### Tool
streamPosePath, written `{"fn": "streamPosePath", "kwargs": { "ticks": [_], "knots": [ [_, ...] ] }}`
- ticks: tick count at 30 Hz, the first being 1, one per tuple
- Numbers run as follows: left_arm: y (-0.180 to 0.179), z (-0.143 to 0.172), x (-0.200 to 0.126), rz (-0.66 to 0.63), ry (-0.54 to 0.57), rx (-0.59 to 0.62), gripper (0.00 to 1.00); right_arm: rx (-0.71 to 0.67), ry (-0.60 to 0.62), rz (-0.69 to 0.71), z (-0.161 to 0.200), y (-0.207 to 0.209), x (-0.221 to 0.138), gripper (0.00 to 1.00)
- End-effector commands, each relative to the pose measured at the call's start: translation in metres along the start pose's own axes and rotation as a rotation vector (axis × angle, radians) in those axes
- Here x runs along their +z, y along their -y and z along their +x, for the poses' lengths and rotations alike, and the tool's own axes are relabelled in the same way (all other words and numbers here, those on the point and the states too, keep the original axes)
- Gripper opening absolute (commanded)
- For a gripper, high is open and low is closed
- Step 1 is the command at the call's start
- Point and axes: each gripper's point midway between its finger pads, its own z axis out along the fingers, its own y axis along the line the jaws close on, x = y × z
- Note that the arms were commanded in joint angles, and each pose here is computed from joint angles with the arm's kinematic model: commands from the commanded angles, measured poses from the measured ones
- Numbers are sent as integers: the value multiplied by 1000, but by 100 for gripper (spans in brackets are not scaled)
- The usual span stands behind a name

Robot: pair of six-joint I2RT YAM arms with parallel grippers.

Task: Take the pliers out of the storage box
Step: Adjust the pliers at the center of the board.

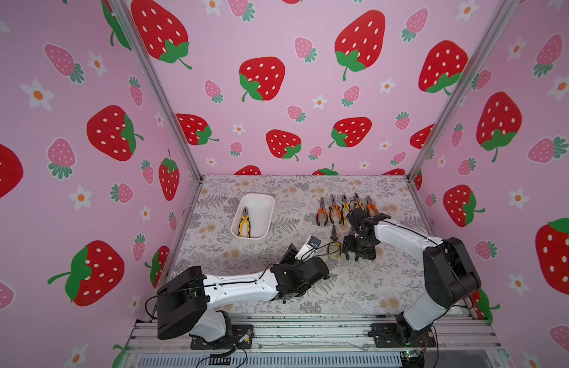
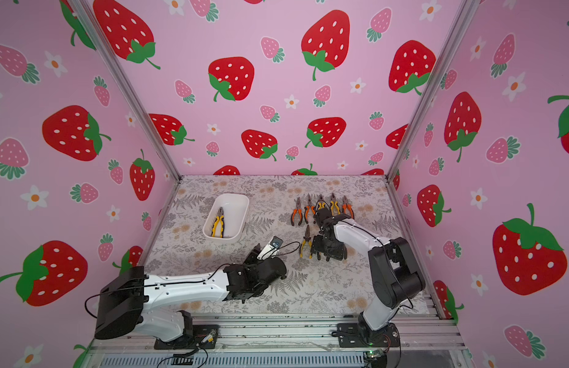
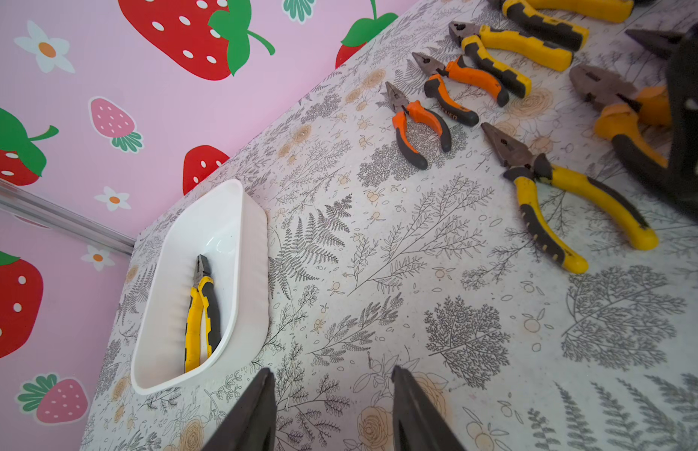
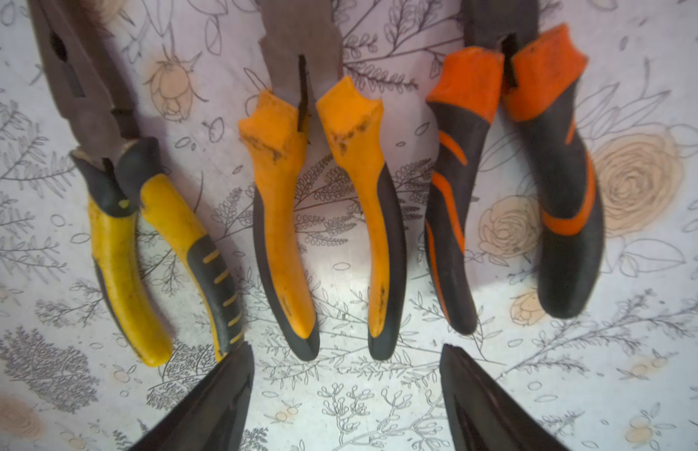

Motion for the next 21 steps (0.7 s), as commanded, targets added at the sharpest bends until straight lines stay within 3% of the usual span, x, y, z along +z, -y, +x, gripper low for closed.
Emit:
{"fn": "streamPosePath", "kwargs": {
  "ticks": [1,10,21],
  "knots": [
    [-1,-8,0,-4,1,-2,50,-14,-32,-19,4,-4,8,80],
    [0,-8,1,-6,-2,5,50,-30,-70,1,7,-3,21,79],
    [0,-8,1,-7,-3,2,50,-63,-74,22,1,-3,27,70]
  ]
}}
